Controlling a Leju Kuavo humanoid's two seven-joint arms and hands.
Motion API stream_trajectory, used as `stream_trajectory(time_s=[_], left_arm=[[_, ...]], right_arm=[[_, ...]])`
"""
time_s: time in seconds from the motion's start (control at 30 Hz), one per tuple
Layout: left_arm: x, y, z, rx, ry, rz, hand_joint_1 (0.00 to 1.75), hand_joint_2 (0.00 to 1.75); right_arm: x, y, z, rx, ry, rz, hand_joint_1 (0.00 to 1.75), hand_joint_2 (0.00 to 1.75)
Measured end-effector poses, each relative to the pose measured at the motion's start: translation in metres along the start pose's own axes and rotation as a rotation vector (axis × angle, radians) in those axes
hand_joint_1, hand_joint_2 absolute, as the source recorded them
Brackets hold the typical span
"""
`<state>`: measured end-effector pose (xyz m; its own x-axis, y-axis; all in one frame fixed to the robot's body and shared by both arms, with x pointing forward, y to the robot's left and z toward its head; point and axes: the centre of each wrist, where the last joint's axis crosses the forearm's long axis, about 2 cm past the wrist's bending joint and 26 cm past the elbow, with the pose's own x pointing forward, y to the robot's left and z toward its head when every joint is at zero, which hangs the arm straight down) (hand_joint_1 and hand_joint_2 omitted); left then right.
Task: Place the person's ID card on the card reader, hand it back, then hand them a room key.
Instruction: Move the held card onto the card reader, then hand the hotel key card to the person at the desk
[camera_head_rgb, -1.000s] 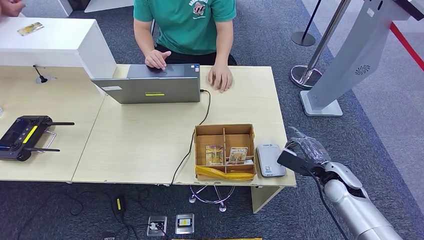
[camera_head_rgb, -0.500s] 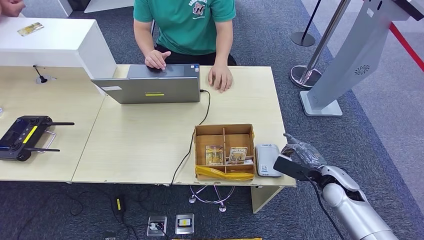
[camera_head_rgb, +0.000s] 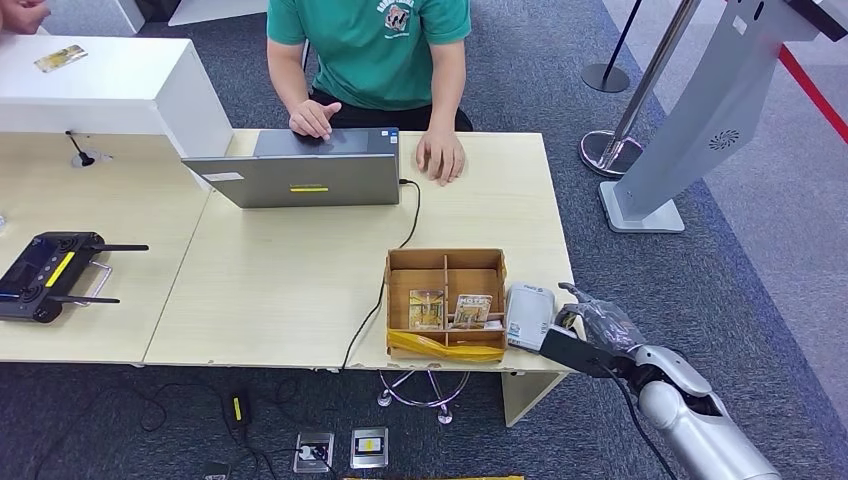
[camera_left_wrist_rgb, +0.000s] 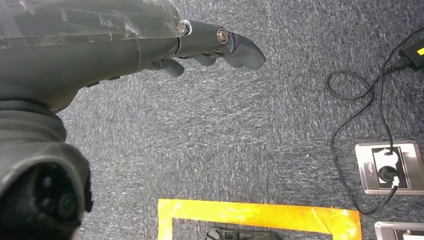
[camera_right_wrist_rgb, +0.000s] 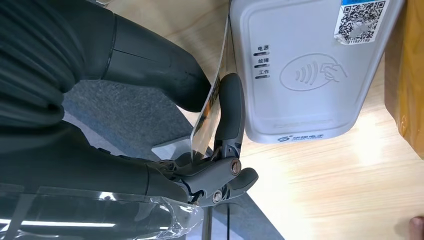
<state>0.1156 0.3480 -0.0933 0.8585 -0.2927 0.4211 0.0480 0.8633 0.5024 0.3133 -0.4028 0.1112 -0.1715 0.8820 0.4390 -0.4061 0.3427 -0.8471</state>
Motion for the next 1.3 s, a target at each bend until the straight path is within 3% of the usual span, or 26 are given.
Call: stream_trajectory(time_s=[0.4, 0.83, 1.1, 1.3], left_arm=[[0.001, -0.001, 0.000, 0.003, -0.005, 0.004, 0.00, 0.00], [0.001, 0.000, 0.000, 0.006, -0.042, -0.007, 0.00, 0.00], [0.004, -0.001, 0.000, -0.007, -0.078, -0.035, 0.00, 0.00], [0.006, 0.002, -0.002, -0.021, -0.109, -0.080, 0.00, 0.00]], right_arm=[[0.005, -0.027, -0.012, -0.089, -0.031, 0.044, 1.75, 1.75], [0.013, -0.115, -0.021, -0.303, -0.067, 0.130, 1.75, 1.75], [0.051, -0.168, -0.040, -0.457, -0.194, 0.198, 1.75, 1.75], [0.098, -0.207, -0.076, -0.589, -0.326, 0.270, 1.75, 1.75]])
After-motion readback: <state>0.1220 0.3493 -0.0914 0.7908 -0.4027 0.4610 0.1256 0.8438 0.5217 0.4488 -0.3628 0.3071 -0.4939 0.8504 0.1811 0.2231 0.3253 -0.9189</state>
